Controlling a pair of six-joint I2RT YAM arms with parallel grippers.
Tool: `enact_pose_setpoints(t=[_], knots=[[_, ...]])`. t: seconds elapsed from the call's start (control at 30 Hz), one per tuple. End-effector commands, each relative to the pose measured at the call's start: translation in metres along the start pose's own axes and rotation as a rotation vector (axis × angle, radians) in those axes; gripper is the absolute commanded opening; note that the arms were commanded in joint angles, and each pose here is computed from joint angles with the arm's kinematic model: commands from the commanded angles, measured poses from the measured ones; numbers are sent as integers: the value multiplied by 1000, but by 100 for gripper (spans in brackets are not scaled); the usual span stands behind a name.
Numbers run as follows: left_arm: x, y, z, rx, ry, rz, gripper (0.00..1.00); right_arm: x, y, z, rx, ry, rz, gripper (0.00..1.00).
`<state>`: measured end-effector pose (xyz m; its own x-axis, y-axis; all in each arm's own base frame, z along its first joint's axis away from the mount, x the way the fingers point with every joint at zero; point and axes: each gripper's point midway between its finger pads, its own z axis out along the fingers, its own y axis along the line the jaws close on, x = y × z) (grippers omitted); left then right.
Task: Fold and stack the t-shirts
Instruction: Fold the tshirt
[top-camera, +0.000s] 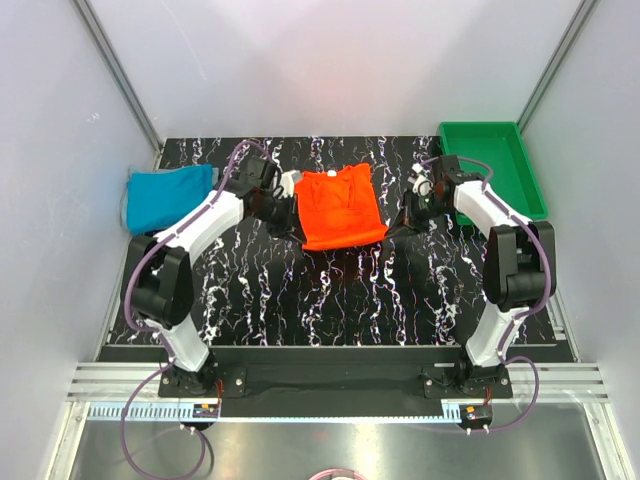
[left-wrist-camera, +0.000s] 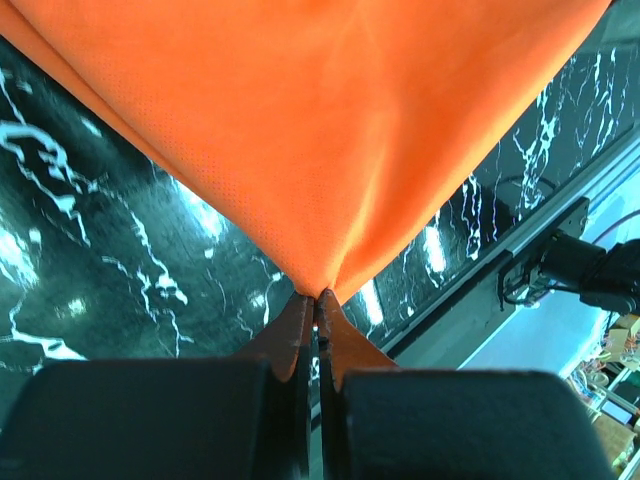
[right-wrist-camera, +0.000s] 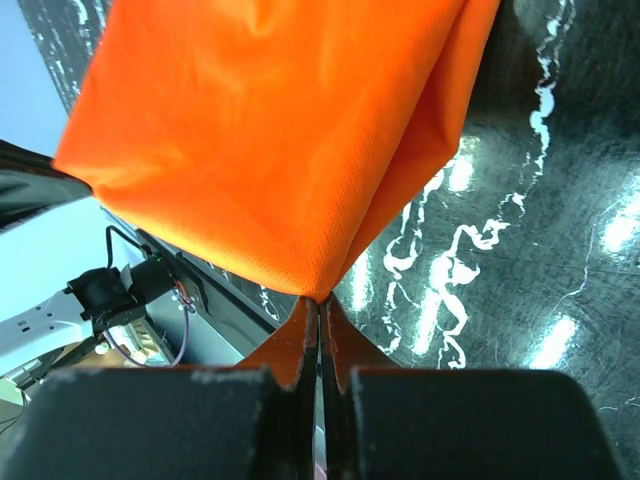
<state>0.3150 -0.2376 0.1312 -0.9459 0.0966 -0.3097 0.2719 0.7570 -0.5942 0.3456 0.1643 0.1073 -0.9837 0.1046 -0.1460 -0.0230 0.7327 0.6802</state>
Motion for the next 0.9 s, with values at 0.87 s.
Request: enact_pose_setpoints(t=[0.87], knots=[[-81, 10, -37, -141, -212, 163, 0, -126, 61, -5, -96, -215, -231, 0]])
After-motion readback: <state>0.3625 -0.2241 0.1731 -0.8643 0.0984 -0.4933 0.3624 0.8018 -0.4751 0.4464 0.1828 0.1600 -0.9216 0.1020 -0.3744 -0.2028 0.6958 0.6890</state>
